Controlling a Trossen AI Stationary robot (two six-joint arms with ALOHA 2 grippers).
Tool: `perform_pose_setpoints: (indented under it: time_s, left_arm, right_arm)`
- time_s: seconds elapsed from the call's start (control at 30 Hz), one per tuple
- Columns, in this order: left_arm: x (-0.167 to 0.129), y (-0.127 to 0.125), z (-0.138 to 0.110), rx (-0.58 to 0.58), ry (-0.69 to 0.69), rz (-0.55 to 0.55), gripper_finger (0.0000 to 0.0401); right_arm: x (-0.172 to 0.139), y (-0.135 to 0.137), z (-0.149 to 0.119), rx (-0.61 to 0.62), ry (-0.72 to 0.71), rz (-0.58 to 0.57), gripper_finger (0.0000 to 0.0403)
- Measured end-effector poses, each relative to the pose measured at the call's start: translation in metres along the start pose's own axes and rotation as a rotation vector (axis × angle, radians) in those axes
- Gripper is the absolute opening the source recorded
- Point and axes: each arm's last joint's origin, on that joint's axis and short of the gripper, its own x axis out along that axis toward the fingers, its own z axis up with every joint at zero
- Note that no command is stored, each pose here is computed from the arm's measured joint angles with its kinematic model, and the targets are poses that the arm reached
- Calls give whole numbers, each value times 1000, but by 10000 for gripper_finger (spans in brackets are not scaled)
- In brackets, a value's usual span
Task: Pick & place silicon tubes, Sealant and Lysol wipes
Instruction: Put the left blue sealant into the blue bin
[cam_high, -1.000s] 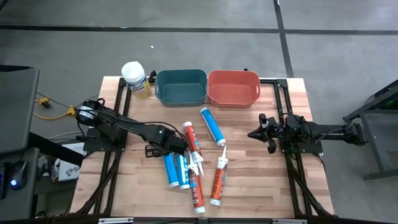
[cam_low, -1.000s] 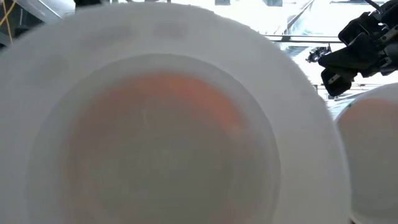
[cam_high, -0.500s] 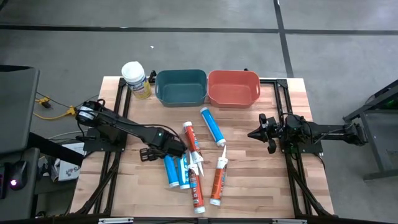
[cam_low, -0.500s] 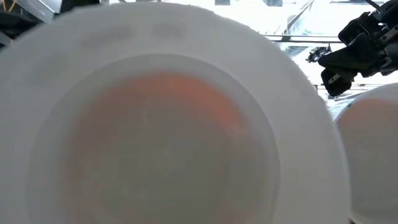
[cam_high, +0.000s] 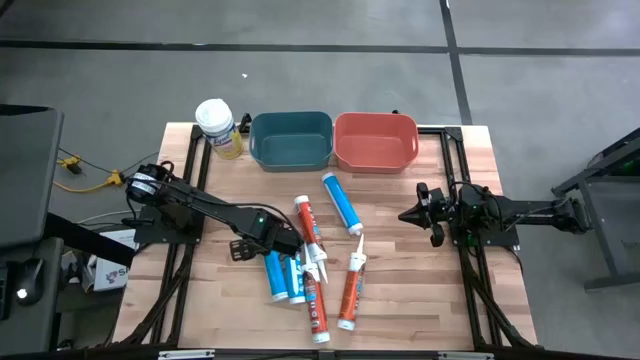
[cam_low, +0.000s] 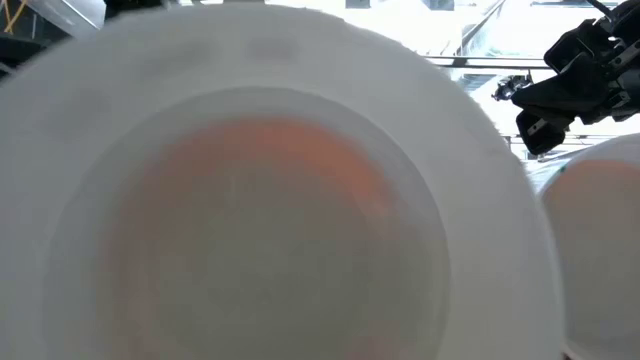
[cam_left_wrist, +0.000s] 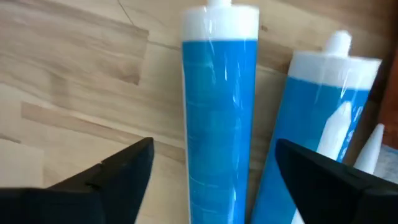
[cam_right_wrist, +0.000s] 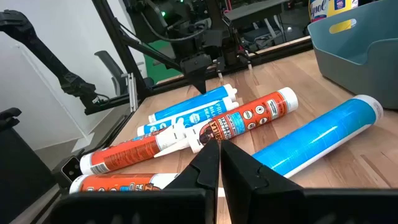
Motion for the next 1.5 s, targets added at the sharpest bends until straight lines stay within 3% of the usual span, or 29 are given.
perform_pose_setpoints:
  time_s: [0.2,0.43,0.67,0.9,1.07,1.23,1.5]
  left_arm:
    - [1,-4,-1,0,-10,-43,370]
    - [10,0,1,-10,-24,-32,371]
    - [34,1,2,-19,18,-89,371]
    - [54,7,2,-7,99,-9,371]
    - [63,8,2,11,136,-27,368]
    - [68,10,3,6,162,-30,323]
    - [68,10,3,7,162,-23,199]
  right_arm:
    - [0,0,0,0,2,-1,12]
    - [0,0,0,0,0,0,12]
    - [0,0,0,0,0,0,12]
    - [0,0,0,0,0,0,12]
    - [0,0,0,0,0,0,12]
    - [0,0,0,0,1,0,12]
    - [0,0,0,0,1,0,12]
